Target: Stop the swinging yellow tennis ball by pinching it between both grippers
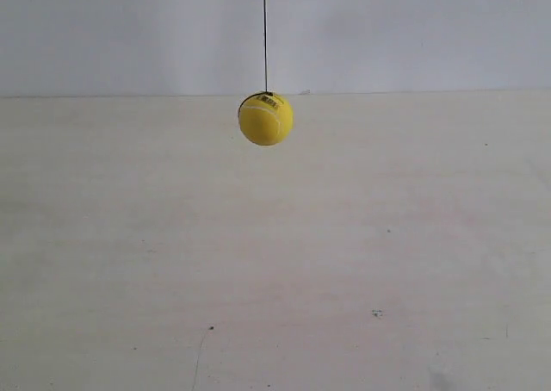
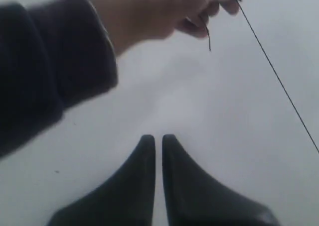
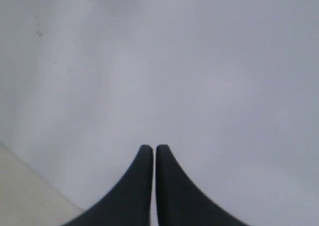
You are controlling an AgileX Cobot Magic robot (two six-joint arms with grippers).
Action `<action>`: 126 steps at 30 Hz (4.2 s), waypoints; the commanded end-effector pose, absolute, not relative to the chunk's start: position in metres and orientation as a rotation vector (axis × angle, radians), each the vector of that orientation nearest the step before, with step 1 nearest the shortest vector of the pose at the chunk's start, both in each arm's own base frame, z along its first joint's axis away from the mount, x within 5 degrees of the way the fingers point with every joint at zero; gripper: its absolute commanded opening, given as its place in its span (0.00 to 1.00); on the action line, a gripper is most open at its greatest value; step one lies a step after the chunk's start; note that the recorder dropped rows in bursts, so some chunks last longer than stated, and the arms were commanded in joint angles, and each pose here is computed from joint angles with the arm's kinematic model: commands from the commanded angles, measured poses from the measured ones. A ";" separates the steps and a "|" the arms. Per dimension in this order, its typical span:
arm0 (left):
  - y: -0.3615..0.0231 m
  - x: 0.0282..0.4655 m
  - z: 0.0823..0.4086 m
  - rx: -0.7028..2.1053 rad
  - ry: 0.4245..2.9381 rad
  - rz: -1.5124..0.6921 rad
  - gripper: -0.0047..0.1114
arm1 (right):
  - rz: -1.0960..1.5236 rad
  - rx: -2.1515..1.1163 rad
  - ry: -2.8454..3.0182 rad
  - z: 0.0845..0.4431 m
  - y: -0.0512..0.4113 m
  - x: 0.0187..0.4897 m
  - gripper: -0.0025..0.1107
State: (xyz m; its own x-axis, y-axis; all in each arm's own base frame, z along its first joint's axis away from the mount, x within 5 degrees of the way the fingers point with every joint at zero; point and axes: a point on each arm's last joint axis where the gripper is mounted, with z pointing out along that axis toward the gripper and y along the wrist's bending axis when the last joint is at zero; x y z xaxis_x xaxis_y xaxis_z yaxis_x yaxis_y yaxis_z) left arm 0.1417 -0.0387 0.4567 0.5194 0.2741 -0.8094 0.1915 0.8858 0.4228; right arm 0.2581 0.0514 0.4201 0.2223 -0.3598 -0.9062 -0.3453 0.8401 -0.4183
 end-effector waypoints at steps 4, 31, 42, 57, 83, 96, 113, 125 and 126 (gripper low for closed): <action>-0.022 0.053 0.478 0.371 0.882 0.156 0.08 | -0.149 -0.452 1.203 0.466 0.030 0.162 0.02; 0.018 -0.034 0.393 -0.077 1.041 0.119 0.08 | -0.057 -0.343 0.852 0.379 0.018 -0.022 0.02; 0.025 -0.029 0.382 -0.151 1.153 0.160 0.08 | 0.135 -0.275 0.884 0.377 0.020 -0.020 0.02; 0.025 -0.029 0.382 -0.151 1.153 0.160 0.08 | 0.128 -0.262 0.890 0.377 0.018 -0.020 0.02; 0.025 -0.030 0.383 -0.146 1.147 0.158 0.08 | -0.059 -0.203 1.640 0.198 0.005 0.056 0.02; 0.025 -0.030 0.383 -0.146 1.147 0.158 0.08 | -0.005 -0.139 1.843 0.180 0.003 0.053 0.02; 0.025 -0.030 0.383 -0.146 1.147 0.158 0.08 | -0.004 -0.138 1.843 0.180 0.003 0.053 0.02; 0.011 -0.009 0.361 0.002 1.187 0.135 0.08 | -0.003 -0.136 1.843 0.180 0.003 0.053 0.02; 0.008 -0.002 0.353 0.063 1.203 0.154 0.08 | -0.003 -0.136 1.843 0.180 0.003 0.053 0.02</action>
State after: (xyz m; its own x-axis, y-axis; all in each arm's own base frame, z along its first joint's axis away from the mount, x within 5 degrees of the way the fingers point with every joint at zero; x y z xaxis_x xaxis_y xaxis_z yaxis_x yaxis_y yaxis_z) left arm -0.0142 0.0157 0.3687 0.3767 0.0796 -0.9229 -0.1312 0.9908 0.0319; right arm 0.0531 0.0034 0.1798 -0.2742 -0.0858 -0.9578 -0.0919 0.9938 -0.0627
